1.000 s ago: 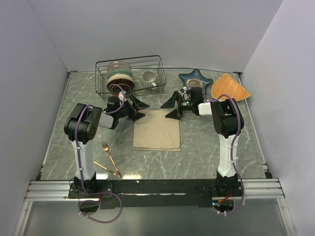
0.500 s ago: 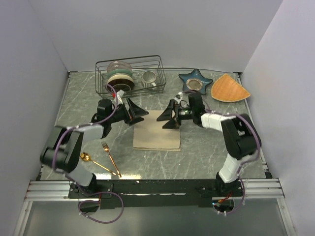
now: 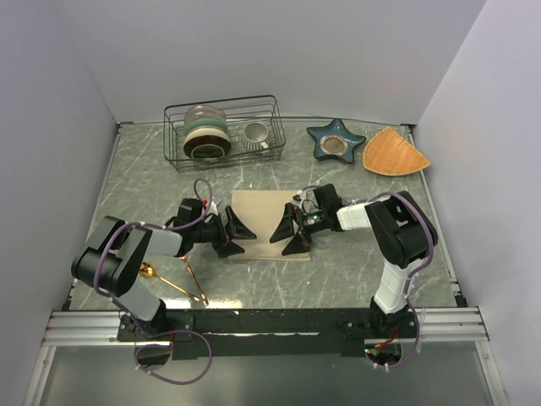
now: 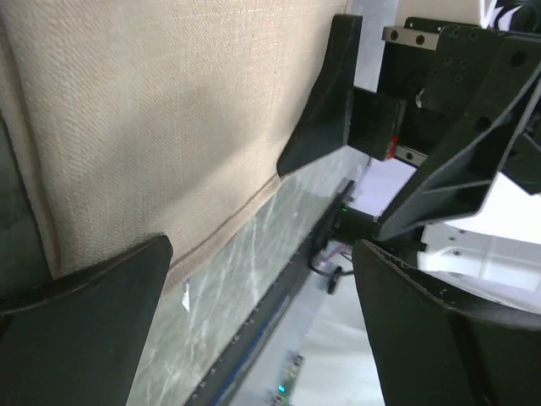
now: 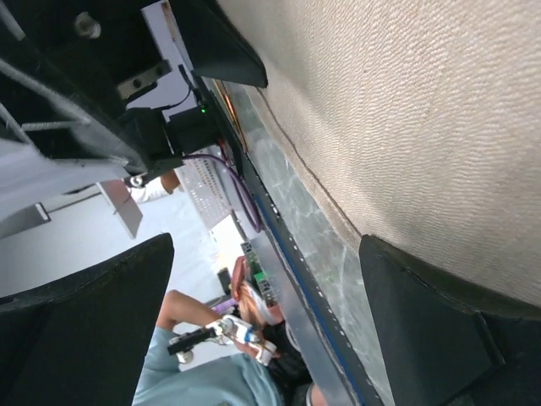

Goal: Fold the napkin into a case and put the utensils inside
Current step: Smooth out the square-folded napkin at the center of the board, then pick up the top corner of the square folded napkin from the center of the board.

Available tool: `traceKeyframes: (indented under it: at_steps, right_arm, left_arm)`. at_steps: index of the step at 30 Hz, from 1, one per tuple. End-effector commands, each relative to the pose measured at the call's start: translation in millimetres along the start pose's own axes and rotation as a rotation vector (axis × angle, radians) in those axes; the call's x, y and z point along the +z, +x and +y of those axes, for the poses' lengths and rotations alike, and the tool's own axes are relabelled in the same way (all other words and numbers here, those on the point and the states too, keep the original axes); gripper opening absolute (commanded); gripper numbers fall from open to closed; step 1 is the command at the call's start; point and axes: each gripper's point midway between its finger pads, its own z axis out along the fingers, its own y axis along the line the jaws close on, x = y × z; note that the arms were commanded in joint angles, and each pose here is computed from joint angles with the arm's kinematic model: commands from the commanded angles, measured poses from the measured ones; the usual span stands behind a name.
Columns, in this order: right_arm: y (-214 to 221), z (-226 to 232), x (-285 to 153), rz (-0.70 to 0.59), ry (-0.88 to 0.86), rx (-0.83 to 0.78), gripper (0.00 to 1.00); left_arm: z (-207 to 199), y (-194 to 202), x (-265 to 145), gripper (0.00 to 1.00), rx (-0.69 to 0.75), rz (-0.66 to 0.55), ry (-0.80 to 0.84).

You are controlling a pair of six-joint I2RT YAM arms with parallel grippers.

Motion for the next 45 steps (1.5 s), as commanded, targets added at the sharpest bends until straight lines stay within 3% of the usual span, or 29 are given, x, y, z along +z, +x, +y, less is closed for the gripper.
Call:
traceKeyframes:
  at_steps: [1, 6, 8, 12, 16, 17, 18, 20, 21, 23, 25, 30, 39, 45]
  right_arm:
    - [-0.5, -29.0, -8.1, -0.004, 0.069, 0.006, 1.00]
    - [9.5, -25.9, -17.3, 0.020, 0.078, -0.014, 1.00]
    - [8.3, 7.3, -24.9, 0.010, 0.022, -0.084, 1.00]
    - [-12.3, 93.3, -56.7, -0.073, -0.075, -0.328, 1.00]
    - [-74.6, 112.8, -82.4, -0.207, 0.159, -0.578, 0.96]
    - [-86.9, 100.4, -78.2, -0.198, 0.200, -0.559, 0.94]
    - [-94.9, 98.0, -77.5, -0.195, 0.224, -0.573, 0.91]
    - [-117.1, 85.7, -75.4, -0.183, 0.301, -0.605, 0.83]
    - [-124.9, 80.0, -75.2, -0.180, 0.329, -0.606, 0.78]
    - [-145.1, 68.0, -74.1, -0.186, 0.398, -0.613, 0.66]
    - [-158.5, 63.2, -74.9, -0.207, 0.433, -0.616, 0.55]
    - [-177.1, 39.4, -74.7, -0.256, 0.522, -0.621, 0.51]
    - [-161.1, -17.8, -65.6, -0.183, 0.612, -0.584, 0.46]
    - [-142.4, -43.6, -67.2, -0.135, 0.659, -0.561, 0.43]
  left_arm:
    - [33.1, -14.4, 1.5, 0.99, -0.046, -0.030, -0.116]
    - [17.4, -21.2, -5.8, 0.99, 0.012, -0.032, -0.074]
    - [-10.5, -23.4, -13.2, 0.99, 0.137, -0.005, -0.002]
    - [-36.5, -33.5, -31.5, 0.99, 0.350, 0.024, -0.066]
    - [-59.2, -52.9, -53.1, 0.97, 0.605, -0.011, -0.158]
    - [-63.3, -50.7, -54.0, 0.93, 0.655, -0.004, -0.157]
    - [-71.2, -47.2, -56.8, 0.79, 0.713, 0.008, -0.138]
    - [-69.1, -35.2, -54.6, 0.61, 0.860, 0.063, -0.156]
    - [-70.1, -31.1, -53.2, 0.45, 0.909, 0.077, -0.164]
    - [-65.4, -16.2, -45.0, 0.31, 1.040, 0.138, -0.191]
    - [-54.2, -14.0, -39.6, 0.25, 1.098, 0.155, -0.257]
    - [-35.9, -7.5, -21.1, 0.21, 1.127, 0.213, -0.322]
    - [0.5, -12.0, -3.3, 0.18, 1.082, 0.289, -0.436]
    - [14.2, -10.4, -0.9, 0.22, 1.091, 0.356, -0.458]
